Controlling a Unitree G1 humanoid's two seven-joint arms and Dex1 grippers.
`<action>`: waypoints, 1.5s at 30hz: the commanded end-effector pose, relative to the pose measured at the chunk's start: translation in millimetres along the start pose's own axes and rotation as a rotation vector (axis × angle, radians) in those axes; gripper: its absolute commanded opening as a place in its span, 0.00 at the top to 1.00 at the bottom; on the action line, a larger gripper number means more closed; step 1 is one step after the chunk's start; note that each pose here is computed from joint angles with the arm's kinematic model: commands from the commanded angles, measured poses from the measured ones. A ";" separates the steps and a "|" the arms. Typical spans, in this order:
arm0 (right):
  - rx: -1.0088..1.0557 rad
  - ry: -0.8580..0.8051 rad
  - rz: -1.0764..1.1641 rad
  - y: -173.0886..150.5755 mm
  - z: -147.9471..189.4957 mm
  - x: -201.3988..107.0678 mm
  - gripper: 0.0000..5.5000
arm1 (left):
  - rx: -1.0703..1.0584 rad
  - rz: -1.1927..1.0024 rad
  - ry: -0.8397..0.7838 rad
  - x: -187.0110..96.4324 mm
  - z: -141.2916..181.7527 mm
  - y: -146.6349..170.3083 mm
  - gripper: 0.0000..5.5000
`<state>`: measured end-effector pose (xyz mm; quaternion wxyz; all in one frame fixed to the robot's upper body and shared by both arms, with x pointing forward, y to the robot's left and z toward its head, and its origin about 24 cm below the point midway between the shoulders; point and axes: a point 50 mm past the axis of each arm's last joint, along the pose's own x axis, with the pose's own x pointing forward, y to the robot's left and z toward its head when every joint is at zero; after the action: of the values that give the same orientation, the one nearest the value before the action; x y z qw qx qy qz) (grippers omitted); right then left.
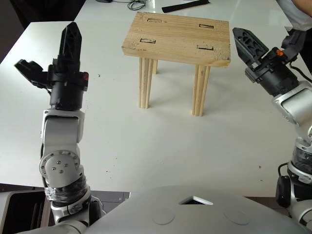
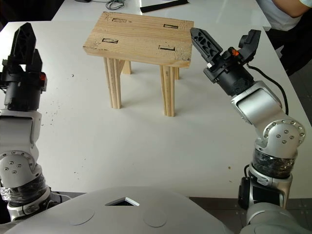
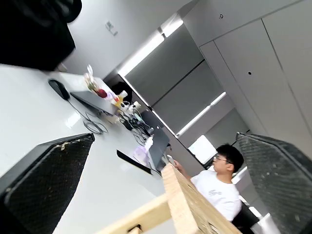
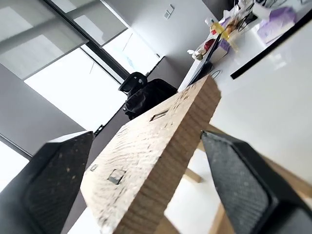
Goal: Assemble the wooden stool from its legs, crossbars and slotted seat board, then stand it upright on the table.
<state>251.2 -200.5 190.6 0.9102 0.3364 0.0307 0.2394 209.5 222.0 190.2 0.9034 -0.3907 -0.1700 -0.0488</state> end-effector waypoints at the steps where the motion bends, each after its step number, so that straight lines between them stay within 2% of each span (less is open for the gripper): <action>1: -0.355 -0.249 -0.293 -36.0 32.9 19.0 0.26 | 0.523 0.162 -0.116 25.9 18.3 20.4 0.02; 3: -0.426 -0.375 -0.369 -37.3 43.3 33.0 0.26 | 0.678 0.136 -0.150 42.0 12.8 13.4 0.02; 5: -0.495 -0.457 -0.394 -30.5 48.2 49.3 0.26 | 0.741 0.082 -0.189 56.9 4.0 -0.7 0.02; 9: -0.891 -0.476 -0.390 -15.8 33.7 77.0 0.26 | 0.788 0.017 -0.260 77.4 -11.4 -19.8 0.02; 11: -0.941 -0.487 -0.400 -14.5 27.3 85.3 0.26 | 0.791 0.023 -0.279 84.8 -17.1 -20.7 0.02; 13: -0.992 -0.511 -0.403 -9.3 23.1 94.7 0.26 | 0.832 0.079 -0.286 90.6 -24.4 -14.4 0.07; 18: -1.110 -0.578 -0.391 2.6 22.4 107.8 0.26 | 0.844 0.126 -0.297 98.9 -32.8 -9.6 0.07; 27: -1.076 -0.664 -0.423 15.6 27.6 132.2 0.26 | 0.827 0.119 -0.324 129.8 -34.4 -12.7 0.07; 31: -1.046 -0.694 -0.460 20.9 37.4 134.6 0.26 | 0.760 0.083 -0.362 138.5 -31.5 -29.5 0.07; 36: -1.048 -0.679 -0.431 30.1 26.1 138.3 0.26 | 0.704 0.055 -0.355 137.2 -34.2 -40.6 0.07; 40: -1.058 -0.627 -0.449 20.7 6.8 135.7 0.26 | 0.711 0.069 -0.299 131.5 -45.6 -32.6 0.07; 45: -1.101 -0.651 -0.465 20.7 17.0 128.3 0.26 | 0.737 0.042 -0.336 133.6 -35.7 -37.2 0.07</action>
<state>362.9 -131.9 220.9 0.9458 -0.1275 -0.2853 -0.0888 337.4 173.6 232.5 0.9466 -0.0529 -0.3024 0.0986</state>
